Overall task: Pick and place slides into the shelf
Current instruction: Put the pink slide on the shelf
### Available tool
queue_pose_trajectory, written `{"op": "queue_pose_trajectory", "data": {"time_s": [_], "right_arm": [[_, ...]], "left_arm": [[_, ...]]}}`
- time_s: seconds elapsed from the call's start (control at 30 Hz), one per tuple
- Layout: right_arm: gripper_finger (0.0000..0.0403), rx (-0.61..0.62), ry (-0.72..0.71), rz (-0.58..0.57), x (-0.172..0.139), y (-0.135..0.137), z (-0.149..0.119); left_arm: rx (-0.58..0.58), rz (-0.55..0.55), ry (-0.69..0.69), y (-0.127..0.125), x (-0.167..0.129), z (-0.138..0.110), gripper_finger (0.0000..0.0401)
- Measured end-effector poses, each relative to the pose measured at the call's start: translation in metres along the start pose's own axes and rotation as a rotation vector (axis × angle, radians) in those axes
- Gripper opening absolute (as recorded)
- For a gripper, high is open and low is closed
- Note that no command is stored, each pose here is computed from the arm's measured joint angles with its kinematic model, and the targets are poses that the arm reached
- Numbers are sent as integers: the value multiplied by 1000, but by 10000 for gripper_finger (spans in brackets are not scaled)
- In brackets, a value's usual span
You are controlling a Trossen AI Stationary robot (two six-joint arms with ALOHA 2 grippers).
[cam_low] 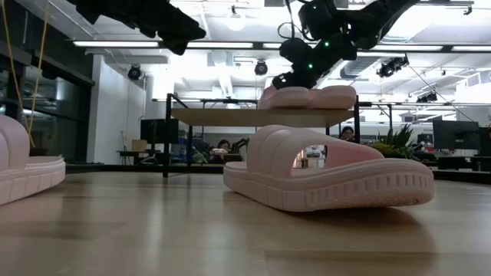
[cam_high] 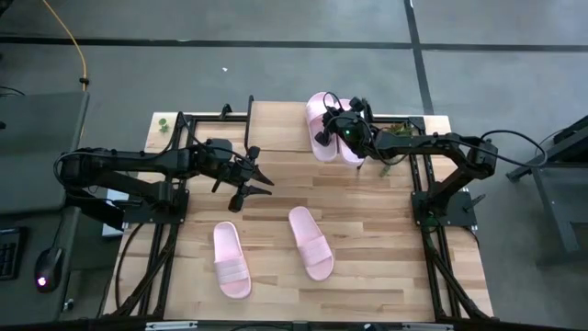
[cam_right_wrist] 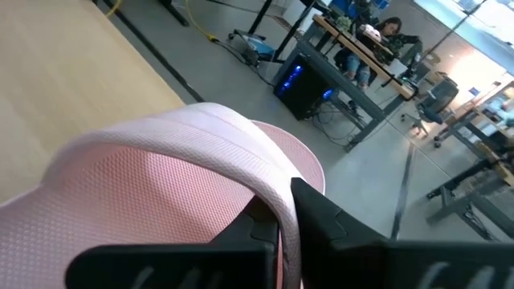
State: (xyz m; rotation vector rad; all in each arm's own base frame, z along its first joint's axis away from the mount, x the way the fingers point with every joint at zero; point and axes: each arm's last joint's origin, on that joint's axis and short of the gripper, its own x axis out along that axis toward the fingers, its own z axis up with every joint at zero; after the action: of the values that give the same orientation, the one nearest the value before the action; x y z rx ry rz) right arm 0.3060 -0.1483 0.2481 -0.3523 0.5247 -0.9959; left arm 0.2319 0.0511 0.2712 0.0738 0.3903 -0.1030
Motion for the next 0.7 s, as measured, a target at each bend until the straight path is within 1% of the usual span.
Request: {"op": "queue_pose_trajectory", "data": {"time_s": [0.3,0.7], "right_arm": [[12,-14,10,-12,0,0,-1],[13,-13,14,0,0,0,-2]], "left_arm": [[-8,0,0,0,0,0,101],[-9,0,0,0,0,0,101]]}}
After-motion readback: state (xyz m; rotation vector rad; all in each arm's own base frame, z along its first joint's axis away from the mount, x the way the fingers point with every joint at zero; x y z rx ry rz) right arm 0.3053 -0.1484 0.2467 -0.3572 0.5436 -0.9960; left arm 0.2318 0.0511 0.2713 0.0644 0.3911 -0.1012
